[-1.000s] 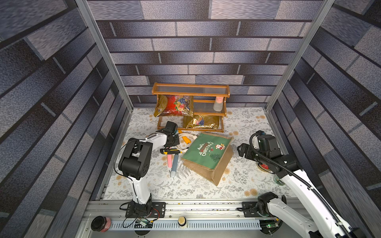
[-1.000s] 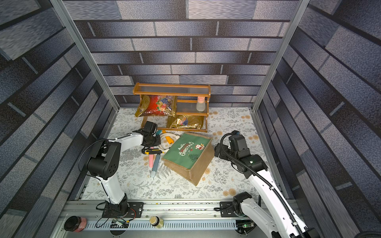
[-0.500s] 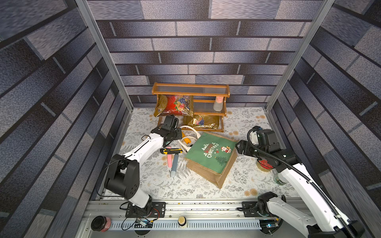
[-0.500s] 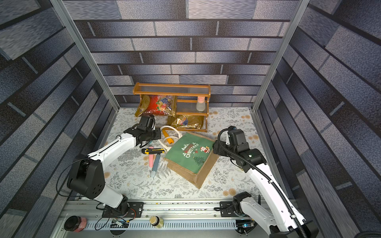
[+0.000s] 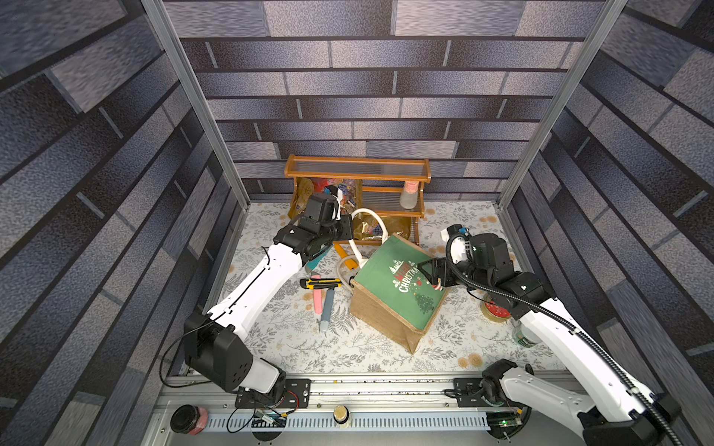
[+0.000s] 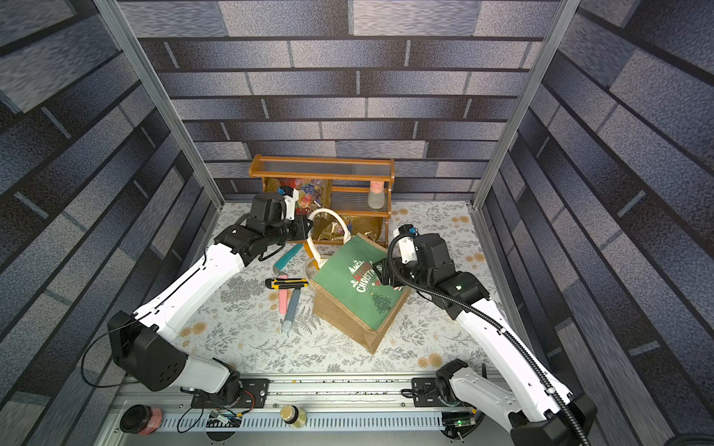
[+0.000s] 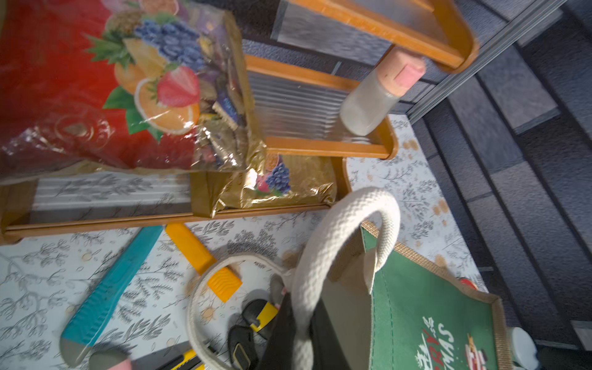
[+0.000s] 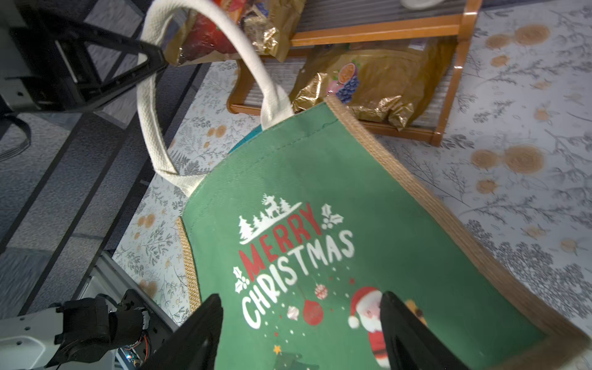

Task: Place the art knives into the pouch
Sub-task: Open the pouch at the center of the board.

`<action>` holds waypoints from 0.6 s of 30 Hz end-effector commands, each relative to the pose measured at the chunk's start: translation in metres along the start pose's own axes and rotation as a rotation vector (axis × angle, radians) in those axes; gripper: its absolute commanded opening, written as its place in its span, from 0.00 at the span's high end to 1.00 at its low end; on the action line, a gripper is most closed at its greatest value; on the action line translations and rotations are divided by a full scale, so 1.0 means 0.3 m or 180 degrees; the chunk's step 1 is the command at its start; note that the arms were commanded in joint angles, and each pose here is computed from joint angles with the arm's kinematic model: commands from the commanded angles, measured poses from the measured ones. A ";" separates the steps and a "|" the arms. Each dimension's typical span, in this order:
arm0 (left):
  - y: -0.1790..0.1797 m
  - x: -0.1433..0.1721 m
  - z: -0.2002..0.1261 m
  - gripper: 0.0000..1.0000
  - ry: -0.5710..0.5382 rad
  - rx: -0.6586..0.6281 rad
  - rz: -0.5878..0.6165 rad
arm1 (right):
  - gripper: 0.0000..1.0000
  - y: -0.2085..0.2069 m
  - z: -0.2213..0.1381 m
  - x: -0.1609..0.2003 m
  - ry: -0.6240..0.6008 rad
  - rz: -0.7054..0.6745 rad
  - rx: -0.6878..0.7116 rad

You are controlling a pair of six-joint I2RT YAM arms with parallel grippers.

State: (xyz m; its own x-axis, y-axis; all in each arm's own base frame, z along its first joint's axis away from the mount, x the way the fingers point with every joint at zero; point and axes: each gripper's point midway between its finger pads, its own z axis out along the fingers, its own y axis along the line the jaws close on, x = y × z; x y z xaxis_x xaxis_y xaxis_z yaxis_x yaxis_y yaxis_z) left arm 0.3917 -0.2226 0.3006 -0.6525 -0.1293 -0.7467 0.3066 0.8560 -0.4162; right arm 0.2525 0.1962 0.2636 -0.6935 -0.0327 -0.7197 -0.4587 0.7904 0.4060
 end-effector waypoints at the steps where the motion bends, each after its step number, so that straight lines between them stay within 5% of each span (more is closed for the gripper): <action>1: -0.088 -0.021 0.025 1.00 0.0102 0.0254 -0.0102 | 0.20 0.115 0.005 -0.087 -0.0309 -0.0408 -0.0401; 9: -0.220 -0.041 0.046 1.00 0.0184 0.0423 -0.0109 | 0.22 0.204 0.096 -0.138 -0.0470 -0.0736 -0.0636; 18: -0.238 -0.012 0.060 1.00 0.0270 0.0454 -0.0168 | 0.30 0.222 0.226 -0.162 -0.0530 -0.0783 -0.0653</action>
State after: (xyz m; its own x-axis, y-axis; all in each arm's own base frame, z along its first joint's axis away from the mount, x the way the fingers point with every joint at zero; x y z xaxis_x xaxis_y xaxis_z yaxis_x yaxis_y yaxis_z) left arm 0.3889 -0.2895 0.3123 -0.7173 -0.1039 -0.6890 0.3616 0.7897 -0.4956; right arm 0.2828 0.2815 0.2695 -0.5183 -0.1278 -0.8456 -0.6915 0.6444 0.3265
